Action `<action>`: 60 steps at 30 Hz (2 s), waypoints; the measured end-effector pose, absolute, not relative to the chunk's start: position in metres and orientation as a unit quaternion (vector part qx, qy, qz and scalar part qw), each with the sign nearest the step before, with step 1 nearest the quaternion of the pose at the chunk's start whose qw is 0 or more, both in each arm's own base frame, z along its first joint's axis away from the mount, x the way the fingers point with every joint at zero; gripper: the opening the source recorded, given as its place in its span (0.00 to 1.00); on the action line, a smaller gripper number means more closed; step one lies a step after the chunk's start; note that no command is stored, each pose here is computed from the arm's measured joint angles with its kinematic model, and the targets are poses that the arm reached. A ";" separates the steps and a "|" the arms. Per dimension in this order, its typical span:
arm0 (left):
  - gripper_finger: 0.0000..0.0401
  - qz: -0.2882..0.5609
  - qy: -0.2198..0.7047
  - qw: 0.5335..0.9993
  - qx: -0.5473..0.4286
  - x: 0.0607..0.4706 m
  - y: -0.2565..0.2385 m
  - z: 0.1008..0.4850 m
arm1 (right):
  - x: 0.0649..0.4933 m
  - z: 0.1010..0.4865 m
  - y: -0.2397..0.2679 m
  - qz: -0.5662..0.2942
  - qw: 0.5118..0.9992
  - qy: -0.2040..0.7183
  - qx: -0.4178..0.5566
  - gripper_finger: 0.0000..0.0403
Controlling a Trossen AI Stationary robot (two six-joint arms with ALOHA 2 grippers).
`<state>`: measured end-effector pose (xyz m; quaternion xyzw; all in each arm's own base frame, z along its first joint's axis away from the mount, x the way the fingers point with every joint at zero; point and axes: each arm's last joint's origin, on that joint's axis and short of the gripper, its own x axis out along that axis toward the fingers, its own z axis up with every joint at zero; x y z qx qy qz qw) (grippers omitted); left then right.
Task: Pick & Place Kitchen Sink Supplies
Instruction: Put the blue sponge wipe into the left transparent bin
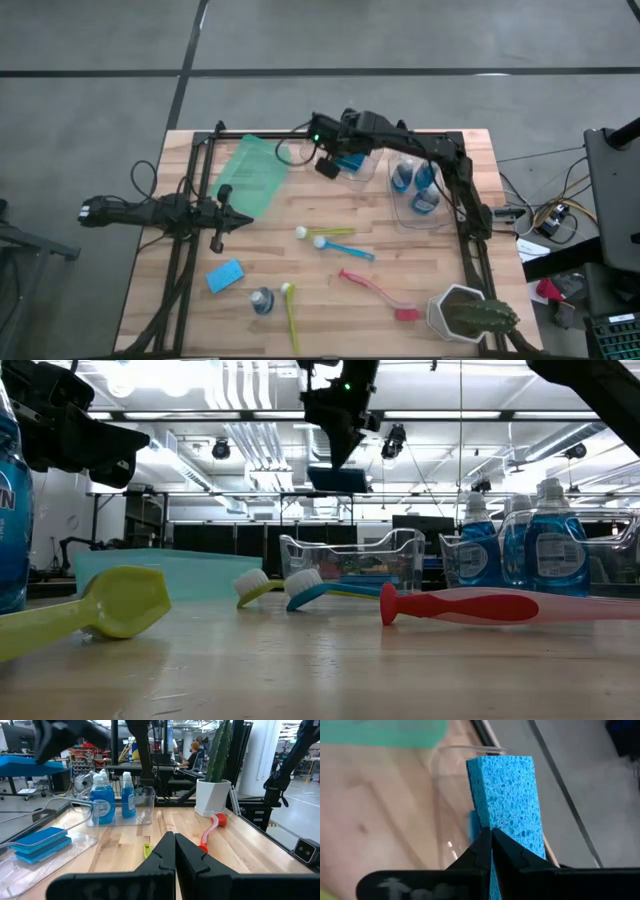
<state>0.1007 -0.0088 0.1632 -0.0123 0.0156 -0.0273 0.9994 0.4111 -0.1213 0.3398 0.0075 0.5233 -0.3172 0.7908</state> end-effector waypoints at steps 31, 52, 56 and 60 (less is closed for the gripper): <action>0.00 -0.027 0.016 0.999 -0.012 0.101 -0.009 0.163 | 0.392 0.223 -0.190 -0.318 0.734 0.596 0.072 0.02; 0.00 -0.027 0.016 0.999 -0.012 0.101 -0.009 0.163 | 0.389 0.203 -0.189 -0.315 0.729 0.604 0.069 0.02; 0.00 -0.027 0.016 0.999 -0.012 0.101 -0.009 0.163 | 0.389 0.203 -0.189 -0.315 0.730 0.603 0.069 0.02; 0.00 -0.027 0.016 0.999 -0.012 0.101 -0.009 0.163 | 0.390 0.203 -0.189 -0.312 0.730 0.604 0.066 0.02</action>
